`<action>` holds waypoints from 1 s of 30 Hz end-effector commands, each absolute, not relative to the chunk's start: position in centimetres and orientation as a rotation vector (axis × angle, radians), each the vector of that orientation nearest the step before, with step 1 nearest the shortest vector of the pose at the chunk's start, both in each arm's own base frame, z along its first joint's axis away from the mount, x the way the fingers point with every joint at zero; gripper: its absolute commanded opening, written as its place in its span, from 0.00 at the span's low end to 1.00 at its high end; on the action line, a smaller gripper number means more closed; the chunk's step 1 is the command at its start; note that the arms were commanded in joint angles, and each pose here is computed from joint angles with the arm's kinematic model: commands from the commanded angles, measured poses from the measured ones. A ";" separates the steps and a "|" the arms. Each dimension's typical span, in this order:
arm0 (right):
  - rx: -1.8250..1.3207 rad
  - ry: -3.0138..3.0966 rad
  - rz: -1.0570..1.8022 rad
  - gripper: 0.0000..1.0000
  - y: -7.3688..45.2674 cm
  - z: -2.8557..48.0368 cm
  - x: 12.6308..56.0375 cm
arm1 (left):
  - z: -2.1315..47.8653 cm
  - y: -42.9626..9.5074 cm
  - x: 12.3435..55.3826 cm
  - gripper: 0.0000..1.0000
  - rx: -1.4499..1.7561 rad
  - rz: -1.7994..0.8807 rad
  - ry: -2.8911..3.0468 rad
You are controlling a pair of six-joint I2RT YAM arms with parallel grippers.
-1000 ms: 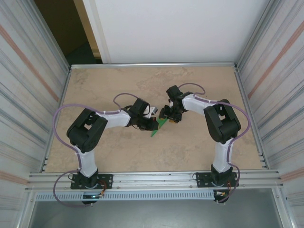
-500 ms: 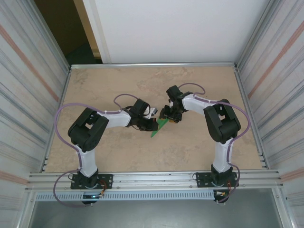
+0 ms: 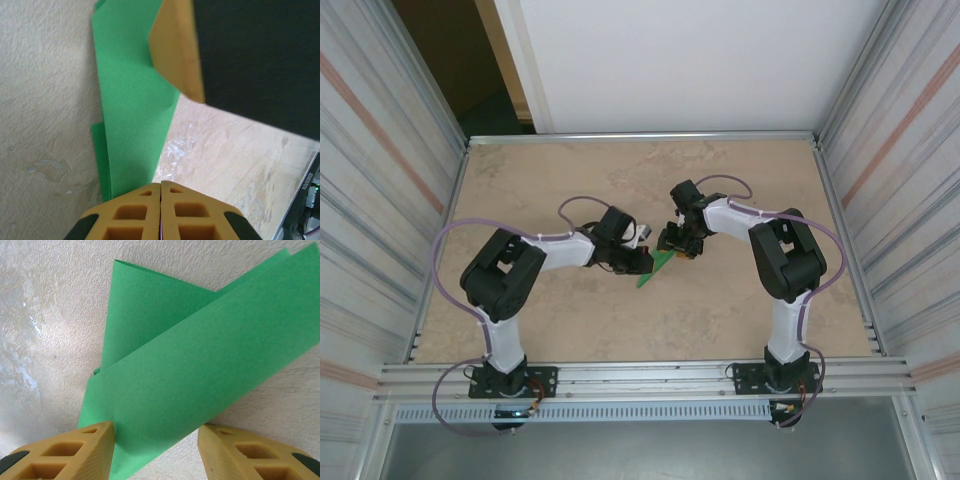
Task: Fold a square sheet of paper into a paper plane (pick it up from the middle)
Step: Fold the wing for the fifth time at the center of the table.
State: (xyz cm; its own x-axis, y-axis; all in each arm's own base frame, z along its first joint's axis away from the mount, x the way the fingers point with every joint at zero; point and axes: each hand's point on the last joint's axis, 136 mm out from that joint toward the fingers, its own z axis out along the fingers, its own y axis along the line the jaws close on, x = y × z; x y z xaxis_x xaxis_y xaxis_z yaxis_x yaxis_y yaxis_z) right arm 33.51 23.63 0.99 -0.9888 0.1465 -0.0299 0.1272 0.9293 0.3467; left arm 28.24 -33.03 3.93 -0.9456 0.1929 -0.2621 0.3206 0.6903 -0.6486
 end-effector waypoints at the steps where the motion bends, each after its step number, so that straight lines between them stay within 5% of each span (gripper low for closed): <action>1: 0.228 3.209 0.284 0.50 21.1 -7.8 29.2 | 6.8 -33.8 29.1 0.10 0.404 -1.112 2.666; 30: 0.228 3.206 0.288 0.50 21.2 -7.8 29.3 | 0.7 -32.2 27.0 0.05 0.332 -0.902 2.900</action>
State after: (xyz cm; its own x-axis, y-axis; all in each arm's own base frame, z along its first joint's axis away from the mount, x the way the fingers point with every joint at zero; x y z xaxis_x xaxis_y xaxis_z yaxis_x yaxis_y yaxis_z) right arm 33.49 23.61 0.95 -0.9887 0.1466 -0.0298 0.1274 0.9295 0.3462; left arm 27.83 -33.00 2.38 -0.9630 0.1839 -0.1968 0.2660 0.7634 -0.5886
